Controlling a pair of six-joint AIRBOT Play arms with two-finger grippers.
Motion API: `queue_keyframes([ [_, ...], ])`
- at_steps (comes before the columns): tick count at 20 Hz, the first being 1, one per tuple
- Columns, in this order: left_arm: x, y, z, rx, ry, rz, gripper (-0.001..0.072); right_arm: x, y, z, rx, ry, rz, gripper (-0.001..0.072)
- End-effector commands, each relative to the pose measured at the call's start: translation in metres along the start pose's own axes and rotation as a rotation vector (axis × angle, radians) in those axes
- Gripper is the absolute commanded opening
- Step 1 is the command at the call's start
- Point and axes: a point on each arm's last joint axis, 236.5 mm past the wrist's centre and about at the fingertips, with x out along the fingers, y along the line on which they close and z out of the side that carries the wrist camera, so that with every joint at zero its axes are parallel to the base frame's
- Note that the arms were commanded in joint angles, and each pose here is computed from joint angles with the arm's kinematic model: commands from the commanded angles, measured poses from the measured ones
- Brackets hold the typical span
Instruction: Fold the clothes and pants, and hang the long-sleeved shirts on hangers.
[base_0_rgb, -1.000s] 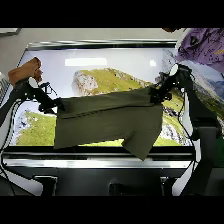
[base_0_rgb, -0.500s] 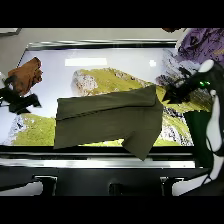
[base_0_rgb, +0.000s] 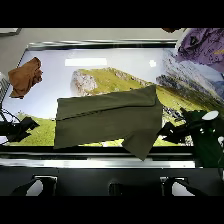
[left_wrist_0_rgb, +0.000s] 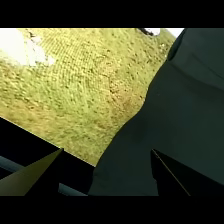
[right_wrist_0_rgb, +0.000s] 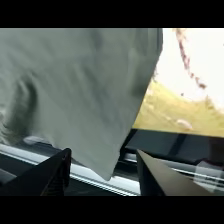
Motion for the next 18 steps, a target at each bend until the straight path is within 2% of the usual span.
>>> queue_keyframes([
  [1, 0.004, -0.01, -0.011, -0.042, 0.003, -0.07, 0.0628, 0.032, -0.006, -0.023, 0.037, 0.0, 0.063, 0.0487],
  [11, 0.004, -0.019, -0.014, -0.06, 0.018, -0.108, 0.0628, 0.061, -0.01, -0.021, 0.148, -0.07, 0.132, 0.0474],
  [13, 0.004, -0.019, -0.014, -0.056, 0.018, -0.109, 0.0628, 0.065, -0.01, -0.02, 0.162, -0.077, 0.143, 0.0309],
  [14, 0.003, -0.021, -0.014, -0.045, 0.019, -0.118, 0.0628, 0.065, -0.01, -0.02, 0.167, -0.08, 0.146, 0.0268],
  [16, 0.003, -0.021, -0.02, -0.006, 0.043, -0.121, 0.0628, 0.065, -0.01, -0.02, 0.159, -0.081, 0.146, 0.0032],
  [18, 0.005, -0.015, -0.025, 0.015, 0.061, -0.127, 0.0628, 0.065, -0.009, -0.02, 0.159, -0.08, 0.147, 0.0027],
])
